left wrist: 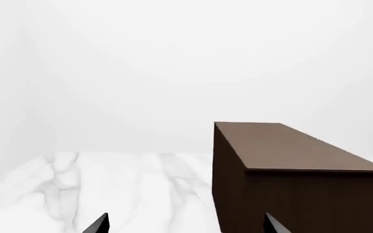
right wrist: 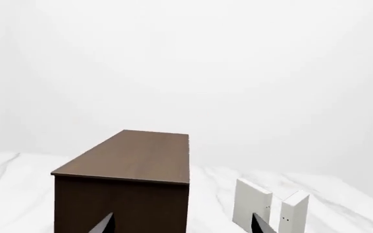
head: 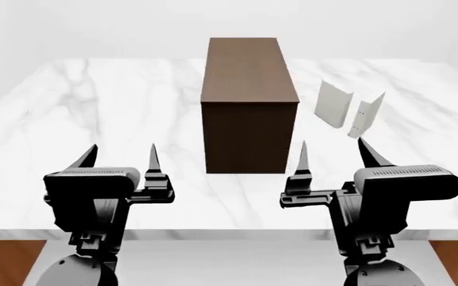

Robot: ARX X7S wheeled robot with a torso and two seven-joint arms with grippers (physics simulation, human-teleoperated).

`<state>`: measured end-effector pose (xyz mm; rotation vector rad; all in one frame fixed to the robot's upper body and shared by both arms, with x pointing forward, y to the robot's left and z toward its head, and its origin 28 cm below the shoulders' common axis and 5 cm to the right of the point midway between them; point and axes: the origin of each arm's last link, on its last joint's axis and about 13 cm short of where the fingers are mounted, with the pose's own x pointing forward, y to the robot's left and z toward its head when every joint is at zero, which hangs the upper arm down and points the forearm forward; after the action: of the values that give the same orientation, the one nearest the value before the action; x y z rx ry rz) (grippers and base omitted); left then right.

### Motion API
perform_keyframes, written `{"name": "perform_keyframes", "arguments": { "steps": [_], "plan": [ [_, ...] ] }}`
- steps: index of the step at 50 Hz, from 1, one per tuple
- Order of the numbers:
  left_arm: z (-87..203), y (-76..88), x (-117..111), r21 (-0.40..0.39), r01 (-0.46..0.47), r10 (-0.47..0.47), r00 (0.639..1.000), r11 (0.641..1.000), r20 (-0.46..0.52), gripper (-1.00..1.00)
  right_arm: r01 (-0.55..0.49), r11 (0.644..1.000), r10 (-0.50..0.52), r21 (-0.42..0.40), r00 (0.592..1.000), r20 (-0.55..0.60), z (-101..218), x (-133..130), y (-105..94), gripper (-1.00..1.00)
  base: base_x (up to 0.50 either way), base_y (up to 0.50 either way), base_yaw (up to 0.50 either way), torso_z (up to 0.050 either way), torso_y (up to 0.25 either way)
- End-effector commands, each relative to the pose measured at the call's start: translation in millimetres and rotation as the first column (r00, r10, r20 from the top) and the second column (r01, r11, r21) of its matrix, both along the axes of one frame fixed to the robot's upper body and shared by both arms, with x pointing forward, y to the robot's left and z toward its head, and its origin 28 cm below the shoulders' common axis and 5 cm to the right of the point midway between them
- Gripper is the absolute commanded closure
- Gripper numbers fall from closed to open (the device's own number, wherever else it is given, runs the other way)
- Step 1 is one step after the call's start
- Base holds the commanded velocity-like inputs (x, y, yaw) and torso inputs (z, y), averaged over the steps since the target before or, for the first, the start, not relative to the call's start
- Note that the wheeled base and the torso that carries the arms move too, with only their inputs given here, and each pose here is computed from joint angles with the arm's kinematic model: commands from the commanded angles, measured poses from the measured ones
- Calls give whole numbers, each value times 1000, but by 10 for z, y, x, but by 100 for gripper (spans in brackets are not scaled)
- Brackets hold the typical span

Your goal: Pick up the book on the right and place it under the cabinet shelf.

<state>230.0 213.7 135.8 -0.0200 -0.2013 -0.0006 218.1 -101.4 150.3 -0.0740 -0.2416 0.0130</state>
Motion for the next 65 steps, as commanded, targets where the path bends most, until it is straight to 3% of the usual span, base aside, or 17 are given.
{"name": "perform_keyframes", "arguments": {
  "steps": [1, 47, 65],
  "plan": [
    [52, 19, 12, -8, -11, 11, 1000, 1000, 5, -100, 7, 1000, -7, -7, 1000, 18, 89, -14, -1, -100, 0, -426, 0, 0, 0],
    [26, 12, 43, 11, 1, -1, 1000, 1000, 8, -100, 5, 1000, -5, -5, 1000, 13, 49, -10, -16, -100, 0, -417, 0, 0, 0],
    [42, 32, 43, 16, -7, 7, 1000, 1000, 18, -100, -8, 1000, 8, -9, 999, 39, 78, -24, 4, -100, 87, -66, 0, 0, 0]
  ]
}}
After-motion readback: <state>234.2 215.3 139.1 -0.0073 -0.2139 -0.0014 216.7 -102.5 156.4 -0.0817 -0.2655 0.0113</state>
